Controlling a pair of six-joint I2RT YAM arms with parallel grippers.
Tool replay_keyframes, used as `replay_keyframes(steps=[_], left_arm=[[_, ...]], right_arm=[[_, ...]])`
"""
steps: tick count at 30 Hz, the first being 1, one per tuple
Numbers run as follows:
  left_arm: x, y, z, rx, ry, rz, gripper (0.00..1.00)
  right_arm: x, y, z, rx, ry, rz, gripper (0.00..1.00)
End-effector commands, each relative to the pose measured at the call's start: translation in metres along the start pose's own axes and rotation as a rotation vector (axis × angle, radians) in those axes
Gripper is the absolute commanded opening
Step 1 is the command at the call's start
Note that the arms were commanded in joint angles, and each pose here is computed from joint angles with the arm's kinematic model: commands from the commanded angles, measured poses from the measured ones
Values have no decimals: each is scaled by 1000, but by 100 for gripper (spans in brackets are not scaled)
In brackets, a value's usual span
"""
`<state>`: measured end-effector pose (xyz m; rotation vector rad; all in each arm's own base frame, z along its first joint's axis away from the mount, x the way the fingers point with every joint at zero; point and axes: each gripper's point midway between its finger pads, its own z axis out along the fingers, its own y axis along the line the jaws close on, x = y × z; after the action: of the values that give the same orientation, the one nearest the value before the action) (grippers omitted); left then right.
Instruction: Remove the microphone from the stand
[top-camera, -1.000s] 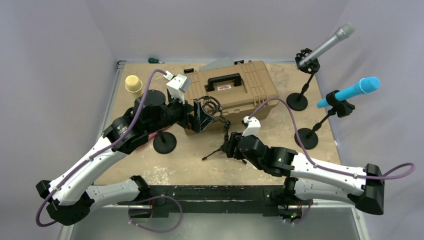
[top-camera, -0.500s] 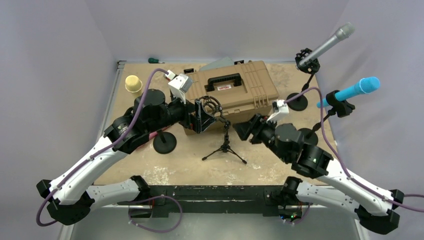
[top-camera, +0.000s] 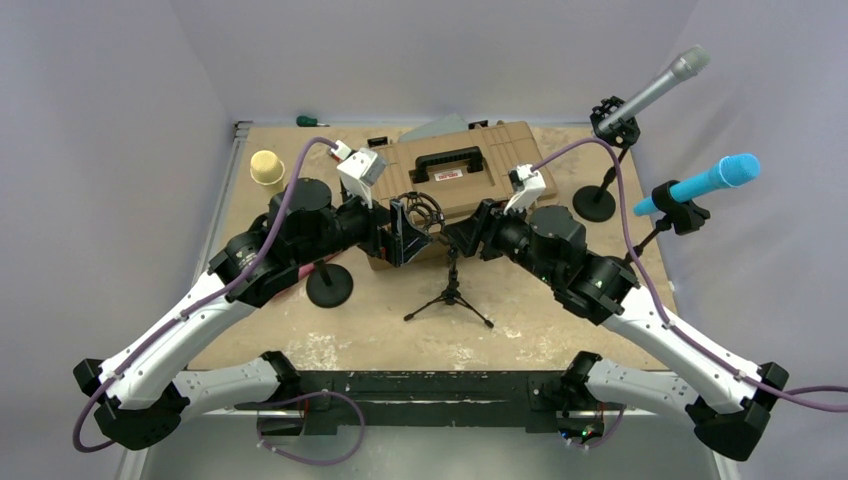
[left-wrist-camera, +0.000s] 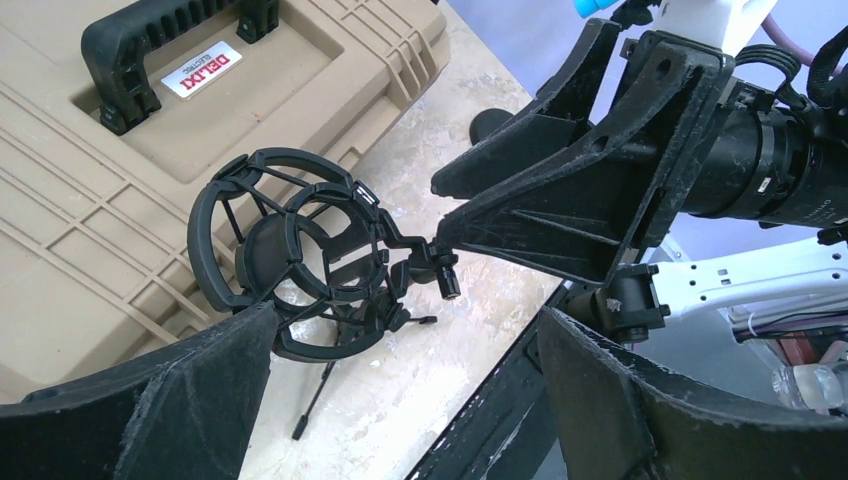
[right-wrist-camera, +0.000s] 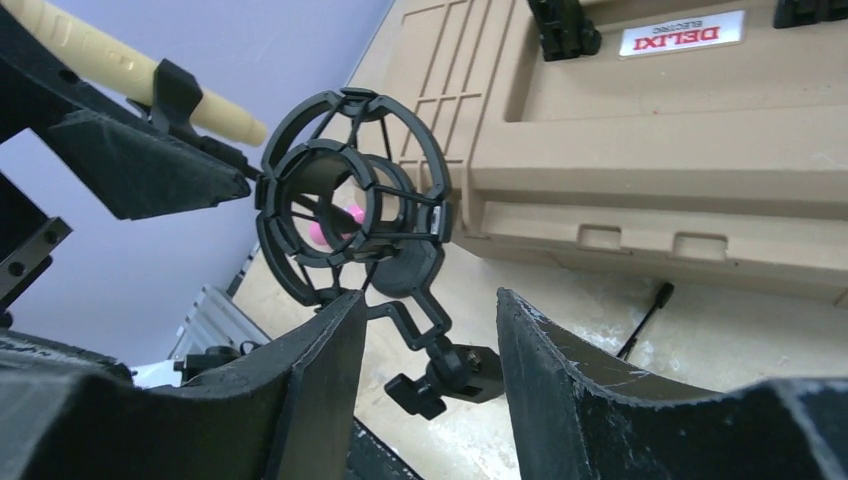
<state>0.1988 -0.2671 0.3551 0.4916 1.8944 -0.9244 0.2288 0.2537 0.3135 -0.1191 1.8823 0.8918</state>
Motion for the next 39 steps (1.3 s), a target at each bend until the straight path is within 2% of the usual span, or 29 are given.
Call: replay_keyframes(steps=[1, 9, 21, 29, 34, 39], left_arm=[[-12, -6, -3, 18, -43, 34, 99], [-14, -5, -4, 14, -47, 38, 99], [-17, -4, -6, 5, -58, 48, 100], [-16, -3, -6, 2, -52, 48, 100], [-20, -3, -9, -11, -50, 63, 100], [-39, -12, -25, -6, -33, 120, 100]], right_arm=[[-14, 18, -3, -90, -40, -32, 50], [5, 7, 13, -50, 14, -53, 44], [49, -34, 9, 60, 91, -44, 36], [76, -50, 2, 83, 144, -32, 37], [61, -42, -2, 59, 103, -39, 39], [55, -36, 0, 36, 97, -66, 46]])
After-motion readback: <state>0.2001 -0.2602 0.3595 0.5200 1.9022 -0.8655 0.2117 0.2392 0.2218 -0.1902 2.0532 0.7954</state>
